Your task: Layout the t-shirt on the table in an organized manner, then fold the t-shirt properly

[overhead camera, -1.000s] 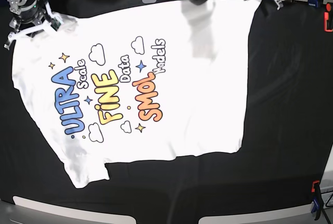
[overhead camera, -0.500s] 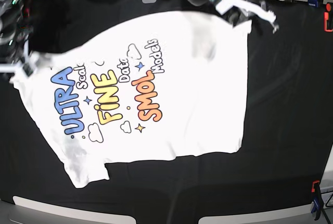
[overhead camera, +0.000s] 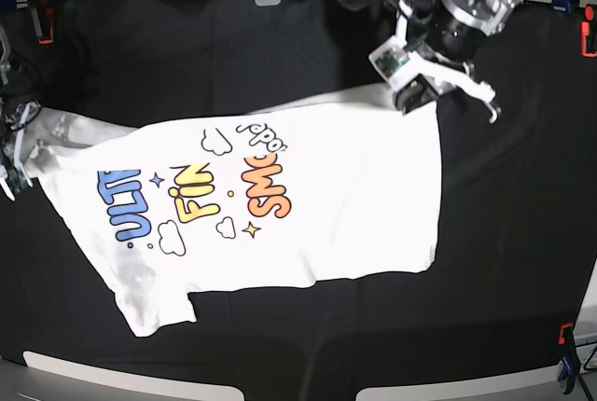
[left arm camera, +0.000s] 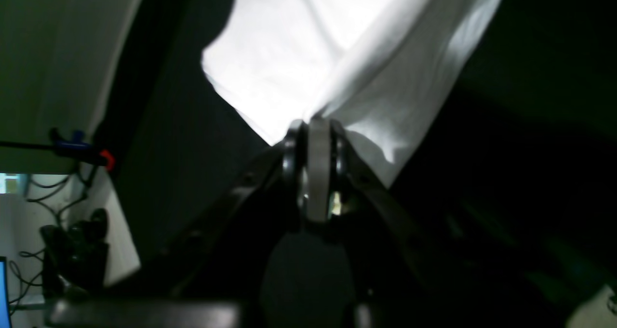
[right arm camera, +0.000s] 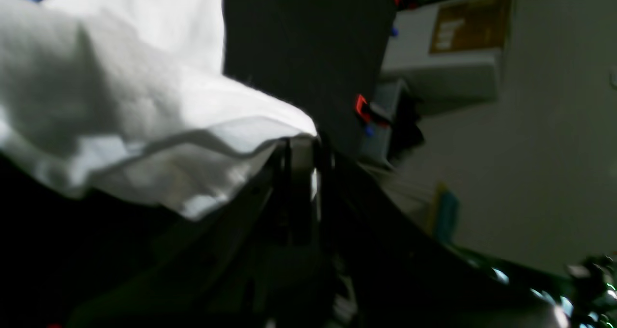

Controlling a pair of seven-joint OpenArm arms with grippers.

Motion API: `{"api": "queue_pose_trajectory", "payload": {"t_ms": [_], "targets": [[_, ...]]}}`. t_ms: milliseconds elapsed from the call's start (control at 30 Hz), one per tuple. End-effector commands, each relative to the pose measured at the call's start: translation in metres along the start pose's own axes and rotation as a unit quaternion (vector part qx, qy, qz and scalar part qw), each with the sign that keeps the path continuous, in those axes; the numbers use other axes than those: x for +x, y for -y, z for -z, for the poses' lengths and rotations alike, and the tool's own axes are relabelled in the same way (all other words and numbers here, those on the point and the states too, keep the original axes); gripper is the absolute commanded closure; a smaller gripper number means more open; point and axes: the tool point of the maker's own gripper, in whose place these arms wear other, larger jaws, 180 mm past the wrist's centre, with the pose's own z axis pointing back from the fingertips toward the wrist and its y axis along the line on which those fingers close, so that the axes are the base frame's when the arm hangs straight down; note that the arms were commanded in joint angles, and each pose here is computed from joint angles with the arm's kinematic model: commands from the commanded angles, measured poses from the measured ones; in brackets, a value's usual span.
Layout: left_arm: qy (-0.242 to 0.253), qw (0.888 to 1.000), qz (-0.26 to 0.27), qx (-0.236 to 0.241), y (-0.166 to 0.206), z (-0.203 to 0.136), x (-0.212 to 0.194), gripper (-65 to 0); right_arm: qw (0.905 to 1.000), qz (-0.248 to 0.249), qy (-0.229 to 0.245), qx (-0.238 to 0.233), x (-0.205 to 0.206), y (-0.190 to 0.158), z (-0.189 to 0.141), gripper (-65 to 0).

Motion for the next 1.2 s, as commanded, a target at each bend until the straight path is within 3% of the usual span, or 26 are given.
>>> {"api": "queue_pose_trajectory", "payload": {"t_ms": [0, 333, 500, 600, 700, 933, 1167], "targets": [[0.021, 1.000, -0.003, 0.023, -0.013, -0.001, 0.010, 0.0, 0.9995, -0.004, 0.022, -0.022, 0.013, 0.019, -0.002, 0.0], [0.028, 0.998, 0.032, 0.053, -0.039, 0.006, 0.010, 0.0, 0.9983, -0.016, 0.055, 0.013, 0.027, 0.008, -0.002, 0.0], [-0.032, 0.996, 0.032, 0.076, -0.050, 0.022, -0.033, 0.0, 0.9974, -0.024, 0.062, 0.028, 0.029, -0.005, -0.002, 0.0], [-0.052, 0.996, 0.029, 0.062, -0.042, 0.031, -0.052, 0.0, 0.9965, -0.028, 0.070, 0.037, 0.035, -0.012, -0.002, 0.0], [-0.039, 0.998, 0.007, 0.043, -0.034, 0.034, -0.051, 0.0, 0.9951, -0.031, 0.085, 0.042, 0.049, -0.017, 0.000, 0.0], [-0.018, 0.998, 0.011, 0.052, -0.042, 0.037, -0.041, 0.0, 0.9904, -0.029, 0.122, 0.058, 0.087, -0.036, 0.004, 0.0], [-0.003, 0.999, 0.012, 0.053, -0.043, 0.037, -0.035, 0.0, 0.9934, -0.024, 0.104, 0.044, 0.097, -0.050, 0.039, 0.0]]}}
